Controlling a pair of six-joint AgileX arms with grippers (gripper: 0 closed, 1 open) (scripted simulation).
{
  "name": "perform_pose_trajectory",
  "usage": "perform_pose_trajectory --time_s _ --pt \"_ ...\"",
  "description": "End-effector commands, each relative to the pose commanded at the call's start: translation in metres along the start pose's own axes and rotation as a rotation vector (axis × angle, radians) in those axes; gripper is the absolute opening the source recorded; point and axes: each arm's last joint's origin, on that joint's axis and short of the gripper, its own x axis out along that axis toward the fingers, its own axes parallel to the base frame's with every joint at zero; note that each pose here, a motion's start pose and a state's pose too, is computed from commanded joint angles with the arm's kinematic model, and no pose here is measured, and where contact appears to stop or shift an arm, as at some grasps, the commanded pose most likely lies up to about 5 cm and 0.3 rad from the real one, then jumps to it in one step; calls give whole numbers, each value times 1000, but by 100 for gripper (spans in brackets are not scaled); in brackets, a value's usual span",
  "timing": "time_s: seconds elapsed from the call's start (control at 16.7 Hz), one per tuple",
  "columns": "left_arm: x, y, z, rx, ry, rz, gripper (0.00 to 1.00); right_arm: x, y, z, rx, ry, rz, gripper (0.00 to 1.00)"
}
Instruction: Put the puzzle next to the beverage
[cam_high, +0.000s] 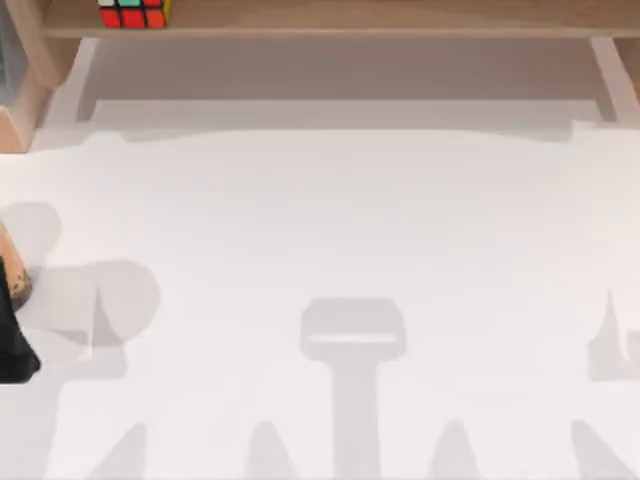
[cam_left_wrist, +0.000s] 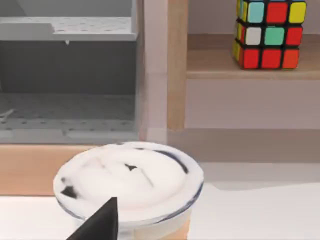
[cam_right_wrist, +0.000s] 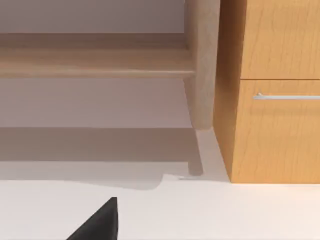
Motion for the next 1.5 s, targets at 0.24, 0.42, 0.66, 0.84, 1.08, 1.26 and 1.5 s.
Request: perform_pose_trajectory --time_s 0.24,0.42,0.66,0.84,1.08,1.26,1.5 --pt "1 -1 8 -1 -22 1 100 0 0 0 0 0 0 100" --pt "6 -3 37 -5 -85 4 100 0 0 0 0 0 0 100" --pt "34 -10 84 -18 -149 10 100 0 0 0 0 0 0 100" --pt "82 -20 106 -23 -141 16 100 0 0 0 0 0 0 100" --pt "165 -43 92 -14 -75 15 100 0 0 0 0 0 0 100" --pt "218 -62 57 -3 -25 6 100 0 0 0 0 0 0 100" --pt "259 -80 15 1 0 -11 100 0 0 0 0 0 0 100"
